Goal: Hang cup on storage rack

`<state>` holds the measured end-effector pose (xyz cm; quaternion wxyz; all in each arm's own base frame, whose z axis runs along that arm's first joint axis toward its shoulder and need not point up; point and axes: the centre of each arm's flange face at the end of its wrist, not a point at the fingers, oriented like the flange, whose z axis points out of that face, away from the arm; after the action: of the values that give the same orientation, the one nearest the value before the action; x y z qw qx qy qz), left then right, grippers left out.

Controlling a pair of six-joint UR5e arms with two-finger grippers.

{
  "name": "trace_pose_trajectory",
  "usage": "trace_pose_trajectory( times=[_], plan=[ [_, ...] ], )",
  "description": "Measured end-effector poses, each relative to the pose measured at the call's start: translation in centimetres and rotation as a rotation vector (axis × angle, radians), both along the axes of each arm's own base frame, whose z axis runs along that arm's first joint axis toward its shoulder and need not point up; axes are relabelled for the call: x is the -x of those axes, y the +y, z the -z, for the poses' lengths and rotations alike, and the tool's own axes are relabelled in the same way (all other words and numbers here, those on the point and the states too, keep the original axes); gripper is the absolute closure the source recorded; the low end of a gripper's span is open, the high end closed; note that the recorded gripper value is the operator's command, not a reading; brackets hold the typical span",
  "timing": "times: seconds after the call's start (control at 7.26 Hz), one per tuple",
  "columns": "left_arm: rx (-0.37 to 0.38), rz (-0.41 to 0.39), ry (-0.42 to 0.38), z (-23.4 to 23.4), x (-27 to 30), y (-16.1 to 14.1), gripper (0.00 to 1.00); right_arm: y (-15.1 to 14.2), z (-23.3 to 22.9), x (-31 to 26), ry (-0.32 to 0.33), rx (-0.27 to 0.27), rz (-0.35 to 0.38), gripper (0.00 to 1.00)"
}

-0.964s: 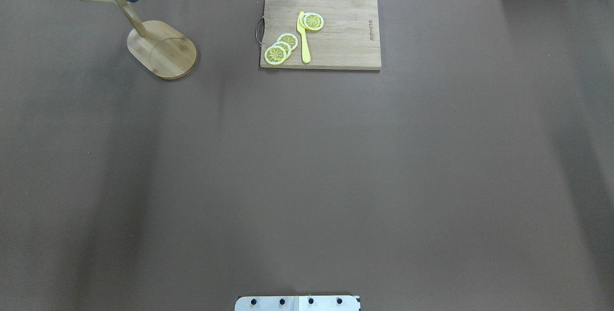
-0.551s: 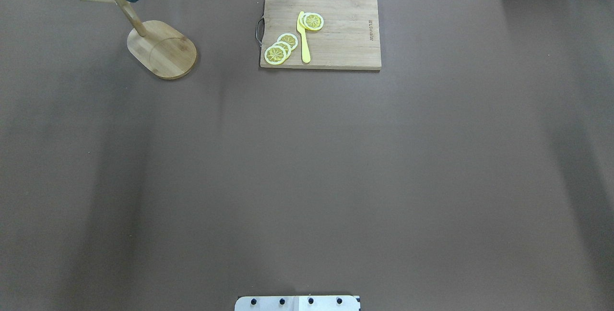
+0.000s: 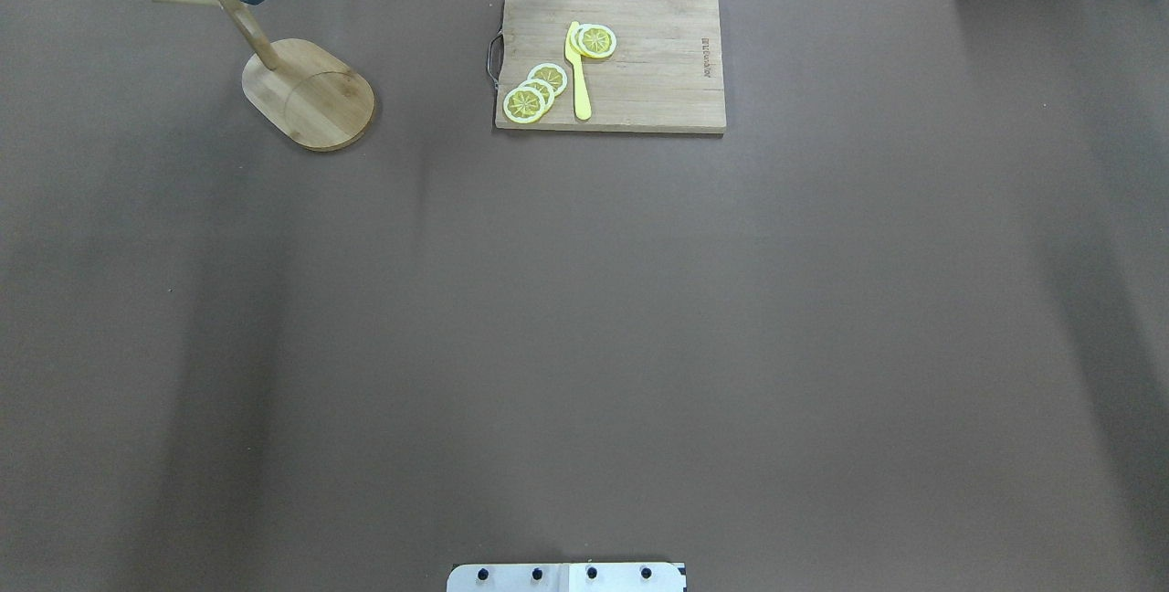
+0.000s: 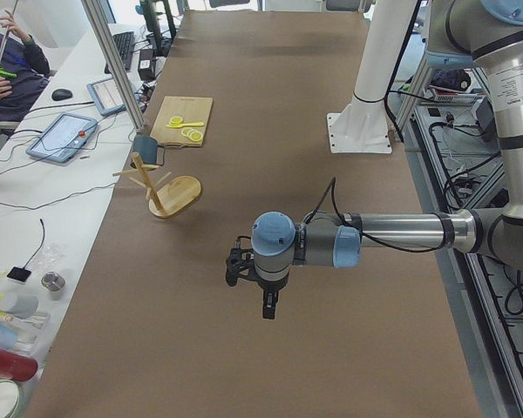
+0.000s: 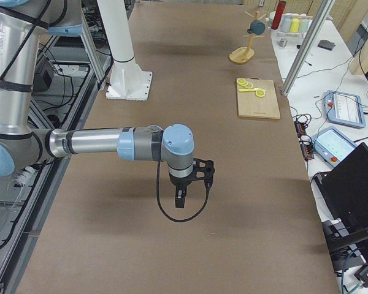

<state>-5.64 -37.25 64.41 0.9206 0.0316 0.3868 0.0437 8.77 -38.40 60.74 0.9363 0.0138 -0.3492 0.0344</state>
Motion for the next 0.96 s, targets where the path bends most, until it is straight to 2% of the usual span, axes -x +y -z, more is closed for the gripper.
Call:
trace_pose_trajectory(
  times=[0.28,0.96],
  plan=[
    [-0.07,-0.002,0.043,1.14,-0.33,-0.57,0.01,0.3,-0.25,0.02,-0.001,0.006,0.0,0.0],
    [-0.076,-0.006,0.056,1.06,-0.57,-0.53,0.01,0.33,-0.56,-0.17,0.028,0.006,0.006,0.0]
  ],
)
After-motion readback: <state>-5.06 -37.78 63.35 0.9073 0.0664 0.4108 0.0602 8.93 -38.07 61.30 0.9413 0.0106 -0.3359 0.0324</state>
